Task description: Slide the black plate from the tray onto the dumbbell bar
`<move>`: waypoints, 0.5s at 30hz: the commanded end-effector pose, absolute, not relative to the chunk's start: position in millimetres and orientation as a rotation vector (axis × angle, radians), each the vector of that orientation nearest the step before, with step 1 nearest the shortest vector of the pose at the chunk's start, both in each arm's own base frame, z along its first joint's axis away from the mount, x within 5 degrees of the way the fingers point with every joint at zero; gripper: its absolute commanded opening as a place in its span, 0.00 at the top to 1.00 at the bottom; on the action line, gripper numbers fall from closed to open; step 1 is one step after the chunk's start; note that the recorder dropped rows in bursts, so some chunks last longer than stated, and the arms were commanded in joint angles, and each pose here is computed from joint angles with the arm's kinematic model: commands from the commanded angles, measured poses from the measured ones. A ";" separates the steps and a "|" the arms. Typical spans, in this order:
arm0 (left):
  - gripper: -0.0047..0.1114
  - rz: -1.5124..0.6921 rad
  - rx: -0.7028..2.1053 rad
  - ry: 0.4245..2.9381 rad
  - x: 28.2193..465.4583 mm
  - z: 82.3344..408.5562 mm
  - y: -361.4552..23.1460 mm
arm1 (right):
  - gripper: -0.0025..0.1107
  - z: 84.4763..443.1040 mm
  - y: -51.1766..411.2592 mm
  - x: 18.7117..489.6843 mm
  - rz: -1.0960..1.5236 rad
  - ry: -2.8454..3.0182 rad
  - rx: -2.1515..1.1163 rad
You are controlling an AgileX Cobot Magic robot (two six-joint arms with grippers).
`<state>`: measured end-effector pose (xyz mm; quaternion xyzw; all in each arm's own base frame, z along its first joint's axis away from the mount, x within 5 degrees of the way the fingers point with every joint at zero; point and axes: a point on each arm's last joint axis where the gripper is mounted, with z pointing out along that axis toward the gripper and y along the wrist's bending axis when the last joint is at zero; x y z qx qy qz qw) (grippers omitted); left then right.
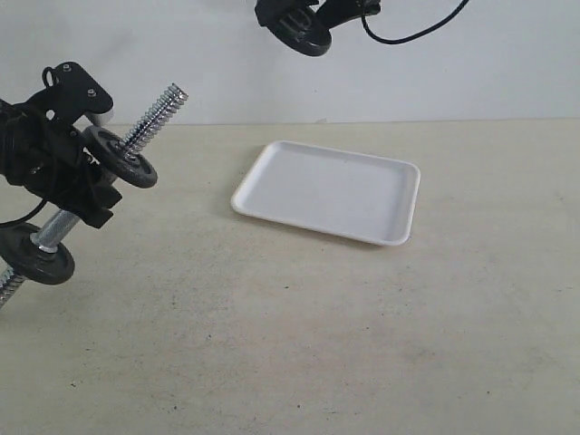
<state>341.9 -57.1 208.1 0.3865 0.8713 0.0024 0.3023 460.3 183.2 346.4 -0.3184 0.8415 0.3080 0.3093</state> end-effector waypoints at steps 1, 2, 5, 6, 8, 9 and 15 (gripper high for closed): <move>0.92 0.096 0.898 2.146 349.5 246.2 -54.4 | 0.98 357.9 181.7 456.8 0.789 2.185 -0.835; 0.92 0.096 0.898 2.146 349.5 246.2 -54.4 | 0.98 353.9 181.8 457.3 0.791 2.197 -0.839; 0.92 0.095 0.899 2.148 349.4 246.0 -54.4 | 0.98 346.6 181.9 458.1 0.787 2.212 -0.856; 0.92 0.095 0.899 2.148 349.4 246.0 -54.4 | 0.98 344.4 181.9 458.3 0.788 2.219 -0.858; 0.92 0.095 0.899 2.148 349.4 246.0 -54.4 | 0.98 344.0 181.6 458.4 0.782 2.222 -0.858; 0.92 0.095 0.899 2.148 349.4 246.0 -54.4 | 0.98 343.4 180.9 458.8 0.769 2.226 -0.860; 0.92 0.089 0.904 2.154 348.8 245.5 -54.7 | 0.98 342.2 179.4 459.5 0.738 2.235 -0.865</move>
